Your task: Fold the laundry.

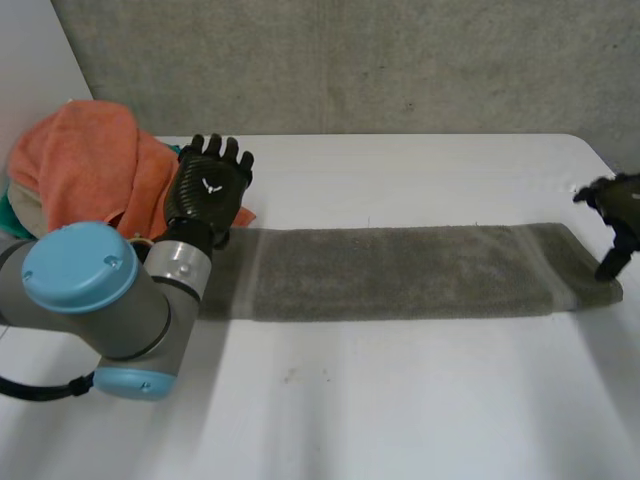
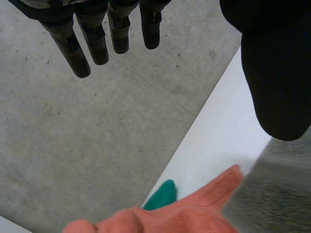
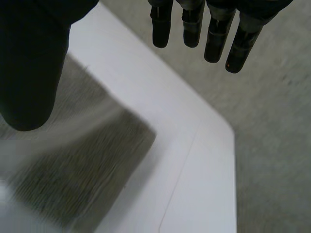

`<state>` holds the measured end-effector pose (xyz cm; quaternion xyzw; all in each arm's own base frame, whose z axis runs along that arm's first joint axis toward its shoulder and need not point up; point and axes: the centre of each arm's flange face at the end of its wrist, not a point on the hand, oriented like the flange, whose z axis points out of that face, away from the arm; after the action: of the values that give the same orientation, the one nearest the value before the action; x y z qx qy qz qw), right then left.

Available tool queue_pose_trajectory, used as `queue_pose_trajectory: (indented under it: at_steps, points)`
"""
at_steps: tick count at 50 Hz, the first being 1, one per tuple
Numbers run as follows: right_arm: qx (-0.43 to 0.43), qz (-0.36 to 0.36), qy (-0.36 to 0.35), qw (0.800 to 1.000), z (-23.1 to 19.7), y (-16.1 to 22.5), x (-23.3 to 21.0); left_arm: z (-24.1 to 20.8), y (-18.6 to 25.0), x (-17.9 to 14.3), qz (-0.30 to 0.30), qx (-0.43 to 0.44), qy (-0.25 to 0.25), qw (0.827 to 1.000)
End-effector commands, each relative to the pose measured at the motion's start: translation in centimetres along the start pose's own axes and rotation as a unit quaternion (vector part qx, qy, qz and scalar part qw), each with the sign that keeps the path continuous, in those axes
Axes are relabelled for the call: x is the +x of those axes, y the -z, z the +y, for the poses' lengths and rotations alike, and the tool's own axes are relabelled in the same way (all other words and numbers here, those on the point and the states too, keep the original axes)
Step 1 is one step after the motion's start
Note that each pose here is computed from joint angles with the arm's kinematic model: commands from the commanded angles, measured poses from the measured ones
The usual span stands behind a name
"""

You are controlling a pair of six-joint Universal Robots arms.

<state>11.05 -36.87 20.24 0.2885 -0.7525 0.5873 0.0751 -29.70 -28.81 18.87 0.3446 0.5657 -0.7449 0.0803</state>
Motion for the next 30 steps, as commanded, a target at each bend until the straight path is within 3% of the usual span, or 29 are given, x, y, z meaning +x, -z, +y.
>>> queue_pose_trajectory:
  at_steps: [1, 12, 20, 30]
  points:
    - [-0.022, -0.010, 0.046, 0.999, 3.5, -1.0, -0.7, 0.5, 0.9, 0.3, 0.009, -0.012, 0.020, 1.000]
    - [-0.013, -0.033, 0.075, 0.997, 7.4, -4.7, -2.0, 0.4, 1.0, 0.2, 0.006, -0.013, 0.021, 1.000]
    - [-0.007, 0.030, 0.086, 0.996, 7.6, -5.0, 3.0, -1.0, 1.5, -0.8, -0.004, 0.002, 0.022, 1.000]
    - [-0.027, 0.130, 0.202, 0.970, 6.9, -5.2, 7.8, -1.8, 2.3, -1.6, -0.011, 0.008, 0.024, 1.000]
